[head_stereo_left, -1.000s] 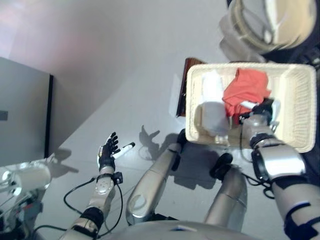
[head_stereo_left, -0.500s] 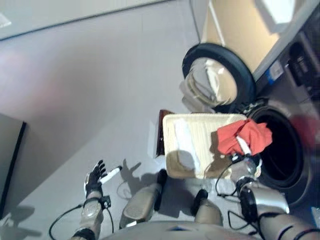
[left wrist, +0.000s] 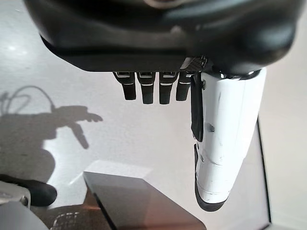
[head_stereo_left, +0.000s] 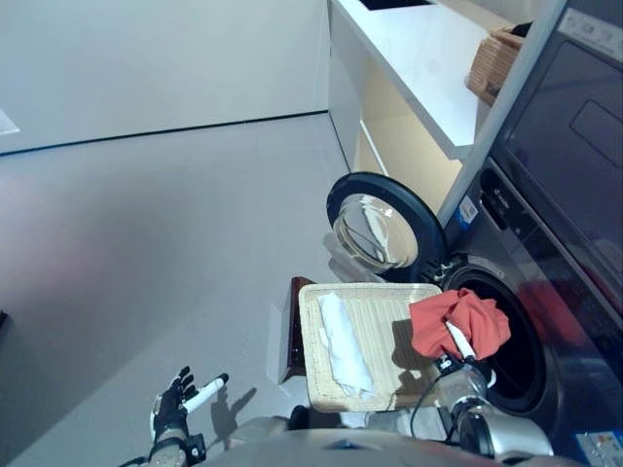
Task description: Pick up the clothes and place them into the washing machine
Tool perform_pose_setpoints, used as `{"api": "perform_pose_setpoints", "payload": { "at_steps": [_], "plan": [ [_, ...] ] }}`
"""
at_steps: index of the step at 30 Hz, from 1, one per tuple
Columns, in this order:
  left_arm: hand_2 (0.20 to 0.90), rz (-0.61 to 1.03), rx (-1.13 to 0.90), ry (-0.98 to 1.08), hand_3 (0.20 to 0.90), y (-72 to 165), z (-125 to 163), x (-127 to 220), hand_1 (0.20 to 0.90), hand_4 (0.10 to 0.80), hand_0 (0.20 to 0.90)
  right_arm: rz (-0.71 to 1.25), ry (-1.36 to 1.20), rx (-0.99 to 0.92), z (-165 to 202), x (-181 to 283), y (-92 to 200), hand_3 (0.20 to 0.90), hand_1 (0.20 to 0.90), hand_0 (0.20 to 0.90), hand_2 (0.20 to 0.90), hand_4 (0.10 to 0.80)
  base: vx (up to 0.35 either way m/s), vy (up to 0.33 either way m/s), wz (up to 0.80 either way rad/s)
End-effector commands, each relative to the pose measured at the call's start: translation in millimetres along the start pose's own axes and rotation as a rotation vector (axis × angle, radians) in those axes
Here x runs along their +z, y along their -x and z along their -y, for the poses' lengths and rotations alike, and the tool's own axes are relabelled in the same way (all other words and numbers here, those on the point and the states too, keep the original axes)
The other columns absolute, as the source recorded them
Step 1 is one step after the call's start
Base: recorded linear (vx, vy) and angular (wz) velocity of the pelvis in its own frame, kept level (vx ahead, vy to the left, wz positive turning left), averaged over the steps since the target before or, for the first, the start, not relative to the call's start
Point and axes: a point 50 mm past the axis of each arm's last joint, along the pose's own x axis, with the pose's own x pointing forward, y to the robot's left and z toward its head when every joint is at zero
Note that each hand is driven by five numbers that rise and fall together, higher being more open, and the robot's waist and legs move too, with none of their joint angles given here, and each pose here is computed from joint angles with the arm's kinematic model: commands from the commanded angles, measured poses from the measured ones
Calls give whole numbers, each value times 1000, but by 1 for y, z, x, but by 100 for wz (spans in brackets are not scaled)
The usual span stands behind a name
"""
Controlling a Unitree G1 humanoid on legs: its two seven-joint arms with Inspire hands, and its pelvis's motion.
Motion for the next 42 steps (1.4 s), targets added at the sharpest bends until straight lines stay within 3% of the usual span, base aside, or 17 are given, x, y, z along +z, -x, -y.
{"api": "perform_pose_setpoints", "payload": {
  "at_steps": [1, 16, 23, 27, 37, 42],
  "plan": [
    [900, 132, 27, -4, 900, -4, -11, 22, 900, 800, 900, 166, -35, 94, -21, 34, -1, 200, 200, 200, 200, 300, 173, -134, -11],
    [900, 166, -64, 69, 900, -2, 16, 29, 900, 800, 900, 136, -51, 40, -7, 15, 3, 200, 200, 200, 200, 300, 93, -162, 26],
    [900, 87, -50, 45, 900, 3, 19, 10, 900, 800, 900, 137, -48, 81, -26, 15, 6, 200, 200, 200, 200, 300, 108, 2, 6],
    [900, 51, -46, 30, 900, 5, 22, 3, 900, 800, 900, 169, -28, 91, -35, 26, 5, 200, 200, 200, 200, 300, 161, 117, -10],
    [900, 169, -92, 101, 900, 4, 38, 26, 900, 800, 900, 252, -136, 146, -76, 66, 9, 200, 200, 200, 200, 300, 36, 185, -58],
    [900, 216, -134, 133, 900, 5, 45, 36, 900, 800, 900, 362, -268, 193, -111, 117, 19, 200, 200, 200, 200, 300, -144, 19, -70]
  ]
}}
